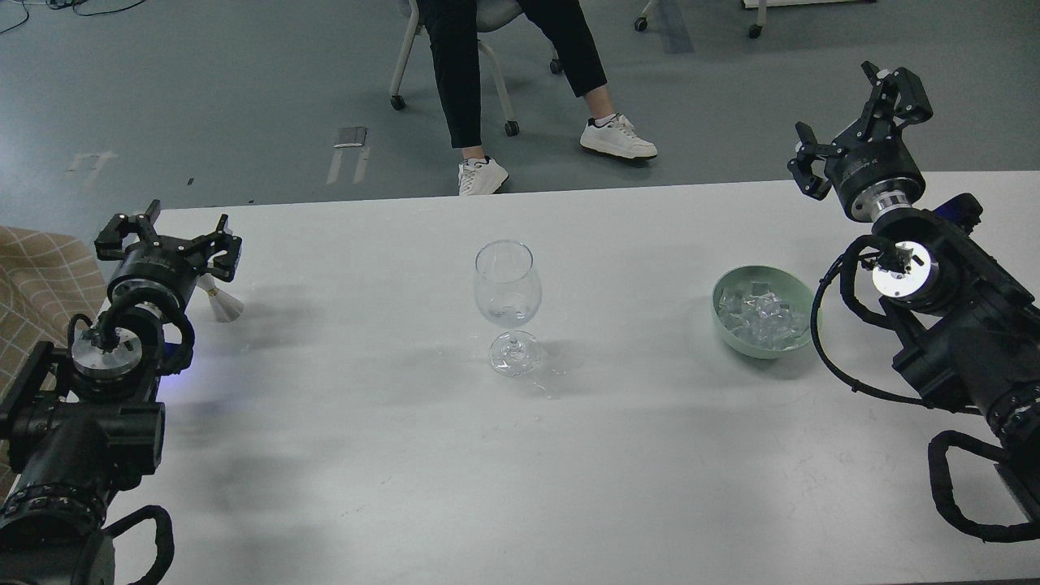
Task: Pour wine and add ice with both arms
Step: 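Set the jigger cup down on the table and open the left gripper, then reach the right gripper toward the green bowl of ice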
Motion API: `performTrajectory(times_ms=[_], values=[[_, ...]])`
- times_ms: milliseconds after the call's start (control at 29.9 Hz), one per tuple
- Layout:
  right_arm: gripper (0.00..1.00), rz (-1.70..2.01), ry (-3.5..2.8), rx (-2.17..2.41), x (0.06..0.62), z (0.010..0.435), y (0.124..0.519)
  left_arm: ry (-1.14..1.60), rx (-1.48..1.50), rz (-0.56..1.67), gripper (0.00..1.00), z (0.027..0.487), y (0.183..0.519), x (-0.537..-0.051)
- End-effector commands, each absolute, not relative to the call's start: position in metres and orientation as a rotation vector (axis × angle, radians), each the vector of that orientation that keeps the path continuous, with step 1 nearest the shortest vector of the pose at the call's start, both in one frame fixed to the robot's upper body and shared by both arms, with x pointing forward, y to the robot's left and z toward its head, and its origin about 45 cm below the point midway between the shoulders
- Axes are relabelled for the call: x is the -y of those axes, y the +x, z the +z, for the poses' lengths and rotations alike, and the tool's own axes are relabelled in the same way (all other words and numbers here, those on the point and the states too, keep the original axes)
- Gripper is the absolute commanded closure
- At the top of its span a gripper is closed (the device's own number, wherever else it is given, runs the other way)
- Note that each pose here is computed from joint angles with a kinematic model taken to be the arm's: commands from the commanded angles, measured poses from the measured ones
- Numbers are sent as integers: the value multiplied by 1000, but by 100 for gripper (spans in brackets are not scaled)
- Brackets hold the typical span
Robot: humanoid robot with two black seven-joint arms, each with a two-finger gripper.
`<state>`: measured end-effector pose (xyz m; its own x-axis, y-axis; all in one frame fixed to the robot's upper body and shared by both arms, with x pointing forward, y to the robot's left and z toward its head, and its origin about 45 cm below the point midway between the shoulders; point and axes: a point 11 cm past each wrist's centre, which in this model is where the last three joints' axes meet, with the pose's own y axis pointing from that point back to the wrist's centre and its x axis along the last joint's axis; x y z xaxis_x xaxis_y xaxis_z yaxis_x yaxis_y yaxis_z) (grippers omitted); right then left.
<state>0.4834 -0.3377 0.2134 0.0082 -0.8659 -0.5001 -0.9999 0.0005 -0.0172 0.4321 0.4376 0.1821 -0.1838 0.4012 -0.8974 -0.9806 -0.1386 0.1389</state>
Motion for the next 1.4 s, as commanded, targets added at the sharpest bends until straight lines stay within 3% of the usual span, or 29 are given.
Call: performTrajectory(times_ms=[0, 401, 802, 869, 1036, 1370], values=[[0, 457, -1947, -1873, 334, 229, 487, -900, -856, 1503, 3, 223, 445, -432], [0, 32, -2381, -1817, 332, 286, 480, -753, -659, 1364, 2, 296, 470, -402], [0, -1226, -3040, -1696, 349, 314, 444, -716, -622, 1314, 2, 311, 471, -385], [0, -1543, -3157, -1563, 352, 312, 432, -725, -619, 1309, 2, 312, 471, -386], [0, -1857, -3288, -1286, 344, 300, 419, -720, -640, 1318, 2, 298, 465, -387], [2, -2022, -3593, -715, 346, 229, 373, -719, -659, 1300, 2, 292, 463, -379]])
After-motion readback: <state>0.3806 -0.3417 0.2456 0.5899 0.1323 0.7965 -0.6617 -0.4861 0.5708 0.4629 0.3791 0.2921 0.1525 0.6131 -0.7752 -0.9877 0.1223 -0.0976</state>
